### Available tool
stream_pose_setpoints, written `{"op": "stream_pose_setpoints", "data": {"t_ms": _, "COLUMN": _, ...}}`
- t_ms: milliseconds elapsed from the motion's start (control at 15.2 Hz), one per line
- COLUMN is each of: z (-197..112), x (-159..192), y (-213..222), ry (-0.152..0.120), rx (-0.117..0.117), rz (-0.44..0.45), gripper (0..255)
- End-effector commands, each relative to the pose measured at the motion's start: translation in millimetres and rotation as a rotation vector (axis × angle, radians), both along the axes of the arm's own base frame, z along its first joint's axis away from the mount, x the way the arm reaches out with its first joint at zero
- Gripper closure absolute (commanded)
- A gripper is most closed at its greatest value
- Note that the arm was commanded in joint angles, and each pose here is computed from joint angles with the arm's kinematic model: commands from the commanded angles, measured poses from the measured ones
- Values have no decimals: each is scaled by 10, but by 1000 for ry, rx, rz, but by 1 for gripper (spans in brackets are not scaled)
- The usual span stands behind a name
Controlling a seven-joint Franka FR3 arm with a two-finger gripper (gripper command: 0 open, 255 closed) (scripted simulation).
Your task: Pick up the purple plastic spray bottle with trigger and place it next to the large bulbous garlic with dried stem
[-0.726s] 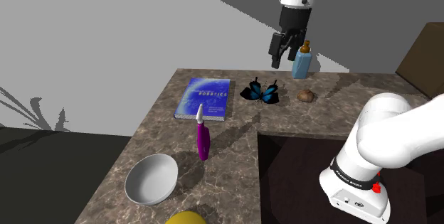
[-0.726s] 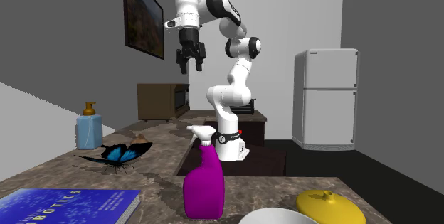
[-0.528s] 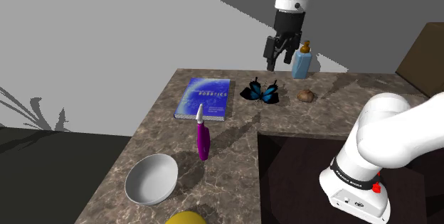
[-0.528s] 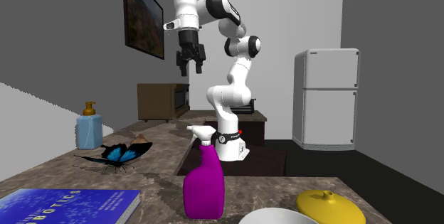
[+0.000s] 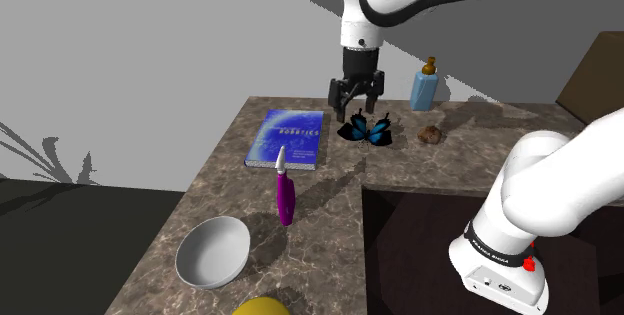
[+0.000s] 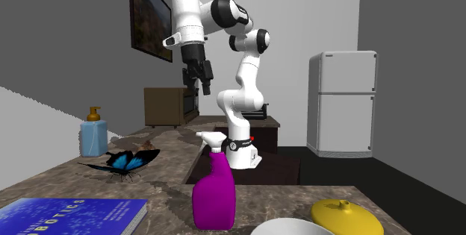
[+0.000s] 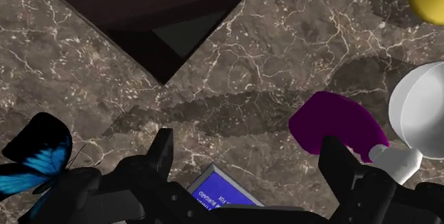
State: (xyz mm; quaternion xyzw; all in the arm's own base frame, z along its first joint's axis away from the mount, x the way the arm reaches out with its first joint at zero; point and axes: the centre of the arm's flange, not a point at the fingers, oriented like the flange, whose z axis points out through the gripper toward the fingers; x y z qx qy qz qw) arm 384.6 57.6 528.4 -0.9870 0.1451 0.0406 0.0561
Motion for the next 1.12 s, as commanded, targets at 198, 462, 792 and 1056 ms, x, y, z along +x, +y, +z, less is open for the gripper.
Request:
{"op": "stream_pose_setpoints", "data": {"t_ms": 198, "z": -489, "x": 460, "y": 252, "ry": 52, "rx": 21, "rz": -79, "gripper": 0}}
{"op": "stream_pose_setpoints", "data": {"t_ms": 462, "z": -858, "x": 826, "y": 437, "ry": 93, "rx": 37, "rz": -141, "gripper": 0}}
{"op": "stream_pose_setpoints", "data": {"t_ms": 792, "z": -1337, "x": 1277, "y": 644, "ry": 144, "rx": 58, "rz": -217, "gripper": 0}}
{"op": "stream_pose_setpoints", "data": {"t_ms": 1056, "z": -1733, "x": 1631, "y": 793, "ry": 185, "rx": 74, "rz": -279, "gripper": 0}}
